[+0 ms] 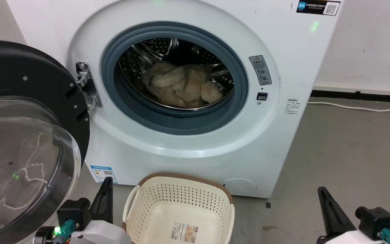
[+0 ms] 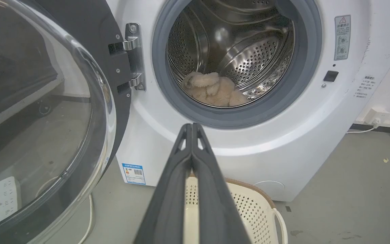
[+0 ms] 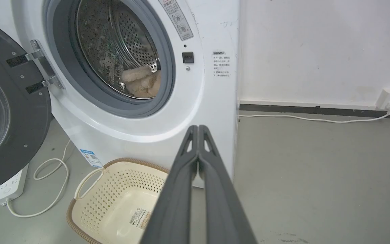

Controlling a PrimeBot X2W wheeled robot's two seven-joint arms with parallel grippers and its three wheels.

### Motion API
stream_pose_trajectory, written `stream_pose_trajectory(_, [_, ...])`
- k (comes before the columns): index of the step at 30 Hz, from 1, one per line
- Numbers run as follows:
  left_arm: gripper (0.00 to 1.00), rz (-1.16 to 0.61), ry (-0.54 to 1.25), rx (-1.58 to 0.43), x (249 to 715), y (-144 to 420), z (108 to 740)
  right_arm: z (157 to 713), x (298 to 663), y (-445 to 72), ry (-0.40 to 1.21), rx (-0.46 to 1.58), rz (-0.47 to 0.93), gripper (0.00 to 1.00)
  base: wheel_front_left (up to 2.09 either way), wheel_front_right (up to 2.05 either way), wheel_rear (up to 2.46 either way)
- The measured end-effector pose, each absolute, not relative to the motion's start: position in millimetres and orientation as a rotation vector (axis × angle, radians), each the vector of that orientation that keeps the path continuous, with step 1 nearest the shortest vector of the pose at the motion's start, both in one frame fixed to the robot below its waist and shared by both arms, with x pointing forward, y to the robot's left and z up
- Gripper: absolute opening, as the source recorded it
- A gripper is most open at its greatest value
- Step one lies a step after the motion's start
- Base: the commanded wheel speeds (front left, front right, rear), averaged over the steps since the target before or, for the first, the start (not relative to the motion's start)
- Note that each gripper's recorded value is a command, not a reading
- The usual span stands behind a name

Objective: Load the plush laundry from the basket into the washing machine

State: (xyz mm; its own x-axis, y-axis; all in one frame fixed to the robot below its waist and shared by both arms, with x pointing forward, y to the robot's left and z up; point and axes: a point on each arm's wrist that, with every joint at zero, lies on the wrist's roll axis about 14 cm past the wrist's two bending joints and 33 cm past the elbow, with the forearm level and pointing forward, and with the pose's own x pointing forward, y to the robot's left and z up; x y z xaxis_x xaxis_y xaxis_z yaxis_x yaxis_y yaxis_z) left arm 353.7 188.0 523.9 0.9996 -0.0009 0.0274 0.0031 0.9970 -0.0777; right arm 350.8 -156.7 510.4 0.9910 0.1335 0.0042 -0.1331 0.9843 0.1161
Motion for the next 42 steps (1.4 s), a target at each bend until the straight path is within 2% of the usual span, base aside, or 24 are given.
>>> stream_pose_trajectory(42, [0.00, -0.006, -0.004, -0.003, 363.8, 181.2, 523.6, 515.5, 360.6, -158.7, 0.016, 0.024, 0.132, 0.00, 0.00, 0.00, 0.00])
